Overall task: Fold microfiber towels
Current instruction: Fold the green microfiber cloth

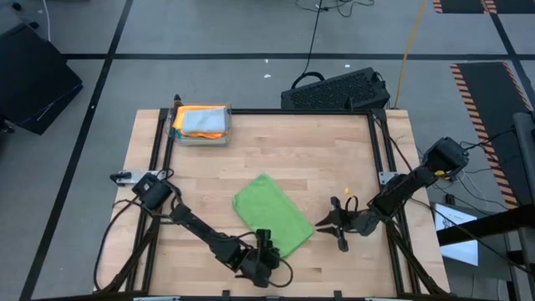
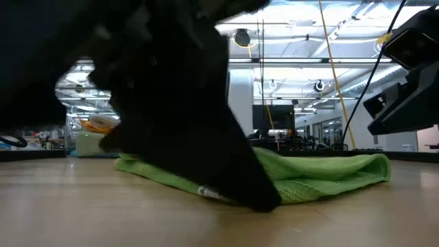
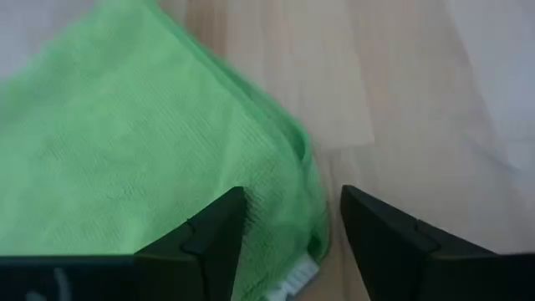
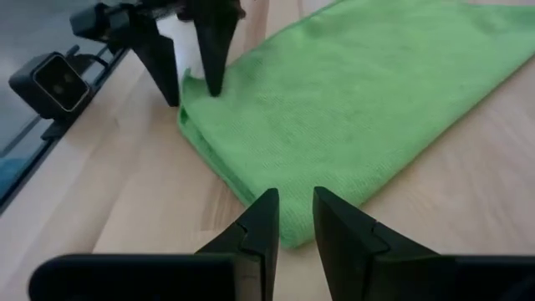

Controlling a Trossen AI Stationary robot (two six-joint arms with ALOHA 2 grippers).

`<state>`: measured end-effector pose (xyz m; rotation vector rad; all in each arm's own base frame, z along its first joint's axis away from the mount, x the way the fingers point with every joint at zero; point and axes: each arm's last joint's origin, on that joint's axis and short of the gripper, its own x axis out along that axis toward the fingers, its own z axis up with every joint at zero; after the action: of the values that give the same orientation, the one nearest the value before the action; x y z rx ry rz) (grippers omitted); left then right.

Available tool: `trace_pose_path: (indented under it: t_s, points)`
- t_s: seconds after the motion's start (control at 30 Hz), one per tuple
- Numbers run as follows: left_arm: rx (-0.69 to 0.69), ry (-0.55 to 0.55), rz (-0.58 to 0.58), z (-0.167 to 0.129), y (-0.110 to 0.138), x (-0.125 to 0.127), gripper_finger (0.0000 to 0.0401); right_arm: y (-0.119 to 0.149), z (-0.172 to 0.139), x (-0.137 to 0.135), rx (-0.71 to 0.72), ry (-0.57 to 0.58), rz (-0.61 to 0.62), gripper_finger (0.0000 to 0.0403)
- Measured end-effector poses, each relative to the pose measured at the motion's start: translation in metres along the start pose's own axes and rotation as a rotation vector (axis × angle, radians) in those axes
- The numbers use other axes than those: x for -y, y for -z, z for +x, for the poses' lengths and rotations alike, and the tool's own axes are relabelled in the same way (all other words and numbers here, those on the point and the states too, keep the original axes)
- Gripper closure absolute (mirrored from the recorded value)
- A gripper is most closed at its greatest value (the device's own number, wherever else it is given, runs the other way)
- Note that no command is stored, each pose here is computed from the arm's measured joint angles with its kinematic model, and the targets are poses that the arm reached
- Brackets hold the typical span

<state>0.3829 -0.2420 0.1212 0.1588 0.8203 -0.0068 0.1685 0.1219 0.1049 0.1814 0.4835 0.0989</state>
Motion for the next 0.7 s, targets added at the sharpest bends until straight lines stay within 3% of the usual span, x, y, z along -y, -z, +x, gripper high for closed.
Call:
trace_pose_path:
  t_s: [0.17, 0.4, 0.7]
  points:
    - [-0.031, 0.032, -0.004, 0.006, 0.002, -0.003, 0.0227, 0.0, 0.0, 0.0, 0.001, 0.003, -0.007, 0.0332]
    - [-0.068, 0.006, 0.02, 0.001, 0.006, -0.003, 0.0379, -0.001, -0.001, -0.009, 0.016, 0.005, -0.092, 0.0299]
    - [-0.013, -0.019, -0.021, -0.017, -0.007, -0.005, 0.0394, -0.002, 0.004, -0.026, 0.005, 0.008, -0.207, 0.0213]
